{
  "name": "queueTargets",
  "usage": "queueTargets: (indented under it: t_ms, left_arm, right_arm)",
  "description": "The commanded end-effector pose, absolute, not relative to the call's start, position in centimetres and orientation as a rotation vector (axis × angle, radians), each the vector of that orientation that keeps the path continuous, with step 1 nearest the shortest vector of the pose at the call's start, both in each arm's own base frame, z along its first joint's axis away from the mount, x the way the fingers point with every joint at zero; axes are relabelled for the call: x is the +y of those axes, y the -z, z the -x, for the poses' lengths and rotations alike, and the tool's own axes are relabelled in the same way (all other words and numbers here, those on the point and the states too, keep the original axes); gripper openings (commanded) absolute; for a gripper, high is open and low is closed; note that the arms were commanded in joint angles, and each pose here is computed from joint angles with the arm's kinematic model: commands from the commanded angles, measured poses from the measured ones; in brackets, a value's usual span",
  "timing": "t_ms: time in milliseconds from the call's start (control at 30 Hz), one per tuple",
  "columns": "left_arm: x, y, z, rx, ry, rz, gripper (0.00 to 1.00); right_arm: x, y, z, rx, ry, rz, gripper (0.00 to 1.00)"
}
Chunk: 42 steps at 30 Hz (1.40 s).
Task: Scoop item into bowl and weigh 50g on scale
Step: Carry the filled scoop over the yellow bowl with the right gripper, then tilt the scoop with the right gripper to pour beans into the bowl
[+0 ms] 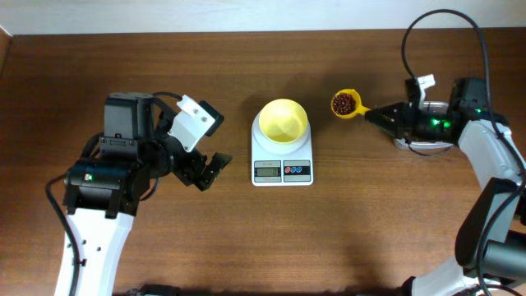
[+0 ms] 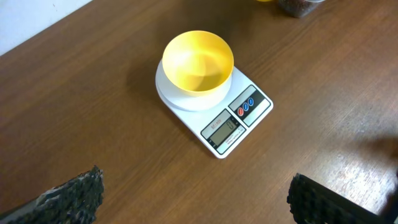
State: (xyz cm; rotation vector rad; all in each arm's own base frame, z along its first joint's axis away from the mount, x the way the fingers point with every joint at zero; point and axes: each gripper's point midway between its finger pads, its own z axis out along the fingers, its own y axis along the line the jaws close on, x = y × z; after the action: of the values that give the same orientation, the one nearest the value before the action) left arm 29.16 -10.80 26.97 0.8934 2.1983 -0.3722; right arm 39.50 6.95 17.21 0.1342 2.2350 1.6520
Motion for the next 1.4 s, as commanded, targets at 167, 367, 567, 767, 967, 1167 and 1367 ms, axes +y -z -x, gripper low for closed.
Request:
queueTargets:
  t_ms: [167, 367, 567, 767, 967, 1167, 1367]
  left_arm:
    - [-10.6, -27.7, -29.3, 2.172, 0.348, -0.903, 0.99]
    - [-10.6, -27.7, -29.3, 2.173, 0.348, -0.904, 0.99]
    - [-10.6, -27.7, -29.3, 2.173, 0.348, -0.904, 0.99]
    - [-10.6, -27.7, -29.3, 2.173, 0.349, -0.903, 0.99]
    - [-10.6, -27.7, -29.3, 2.173, 0.348, -0.904, 0.99]
    - [-10.6, -27.7, -29.3, 2.172, 0.348, -0.904, 0.99]
    - [-10.6, -27.7, -29.3, 2.173, 0.349, -0.903, 0.99]
  right_arm:
    - [13.0, -18.2, -39.2, 2.226, -1.750, 0.070, 0.04]
    - [15.9, -17.3, -39.1, 2.277, -1.674, 0.169, 0.04]
    - [16.8, -17.2, -40.2, 2.203, -1.530, 0.346, 0.04]
    - [18.1, -17.4, -39.9, 2.060, -1.406, 0.634, 0.04]
    - [17.6, -16.4, -40.6, 2.064, -1.280, 0.681, 0.04]
    - [17.6, -16.4, -40.7, 2.061, -1.277, 0.685, 0.04]
    - [17.6, -16.4, -40.7, 2.018, -1.228, 0.755, 0.04]
